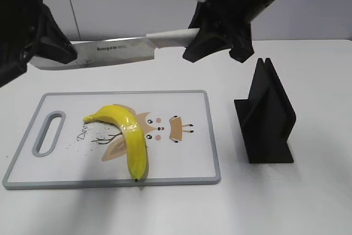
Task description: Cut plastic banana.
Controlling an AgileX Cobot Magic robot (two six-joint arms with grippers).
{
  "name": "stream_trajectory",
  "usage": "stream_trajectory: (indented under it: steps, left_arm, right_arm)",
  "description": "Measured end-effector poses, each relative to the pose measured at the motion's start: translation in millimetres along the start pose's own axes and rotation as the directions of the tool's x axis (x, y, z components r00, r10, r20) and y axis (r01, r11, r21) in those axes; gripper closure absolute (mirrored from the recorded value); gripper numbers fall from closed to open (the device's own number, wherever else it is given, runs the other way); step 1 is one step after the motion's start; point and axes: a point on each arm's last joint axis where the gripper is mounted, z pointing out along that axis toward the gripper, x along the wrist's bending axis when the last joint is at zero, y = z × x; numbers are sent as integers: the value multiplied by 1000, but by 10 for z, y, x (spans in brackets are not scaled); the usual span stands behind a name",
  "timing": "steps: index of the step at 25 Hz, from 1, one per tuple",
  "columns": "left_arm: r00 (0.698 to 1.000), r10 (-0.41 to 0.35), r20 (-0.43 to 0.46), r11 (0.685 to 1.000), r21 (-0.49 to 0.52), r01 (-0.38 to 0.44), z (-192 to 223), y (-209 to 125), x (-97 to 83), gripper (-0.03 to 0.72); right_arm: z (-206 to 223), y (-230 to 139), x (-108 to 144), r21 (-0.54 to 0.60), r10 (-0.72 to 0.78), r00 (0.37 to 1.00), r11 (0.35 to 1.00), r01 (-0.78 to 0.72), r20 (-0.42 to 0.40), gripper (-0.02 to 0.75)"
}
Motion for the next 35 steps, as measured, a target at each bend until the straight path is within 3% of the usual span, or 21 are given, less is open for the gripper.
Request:
stream_trajectory:
  steps: [13, 16, 21, 23, 26, 27, 29, 30, 32, 33, 35]
  left_arm:
    - [1000, -5, -15, 1000, -27, 4, -135, 39, -50, 677]
    - [999, -11, -35, 1000, -21, 10, -144, 21, -28, 541]
    - [994, -16, -104, 999, -36, 12, -153, 30, 36, 120]
    - [987, -21, -160, 999, -53, 12, -161, 44, 87, 62]
    - [959, -68, -274, 995, -93, 44, -221, 72, 178, 54]
    - [942, -112, -315, 990, -114, 79, -260, 77, 209, 54]
    - [894, -271, -356, 959, -176, 221, -349, 49, 263, 55]
    - [848, -397, -351, 916, -217, 338, -397, 14, 300, 57]
    - [716, -606, -347, 796, -257, 548, -528, -144, 419, 66]
    - [642, -679, -357, 732, -260, 630, -608, -249, 481, 72]
    - [528, -761, -377, 625, -208, 752, -735, -461, 539, 94]
  right_arm:
    - [-85, 62, 39, -23, -6, 1000, 1000, 6, 0, 544]
    - [-94, 33, 35, -1, -10, 1000, 1000, 10, 0, 545]
    - [-99, 9, 27, 15, -15, 1000, 1000, 15, 4, 545]
    - [-101, 10, 28, 15, -13, 1000, 1000, 13, 4, 545]
    - [-104, 8, 28, 18, 42, 999, 999, -42, 5, 545]
    - [-104, -1, 26, 28, 87, 996, 996, -87, 9, 545]
    - [-121, -23, 7, 61, 194, 980, 979, -196, 35, 545]
    - [-138, -35, -10, 80, 267, 962, 959, -271, 59, 545]
    - [-205, -26, -63, 94, 401, 908, 906, -413, 122, 545]
    - [-249, -16, -96, 93, 458, 874, 875, -475, 161, 545]
    - [-344, 9, -155, 87, 524, 822, 829, -552, 223, 545]
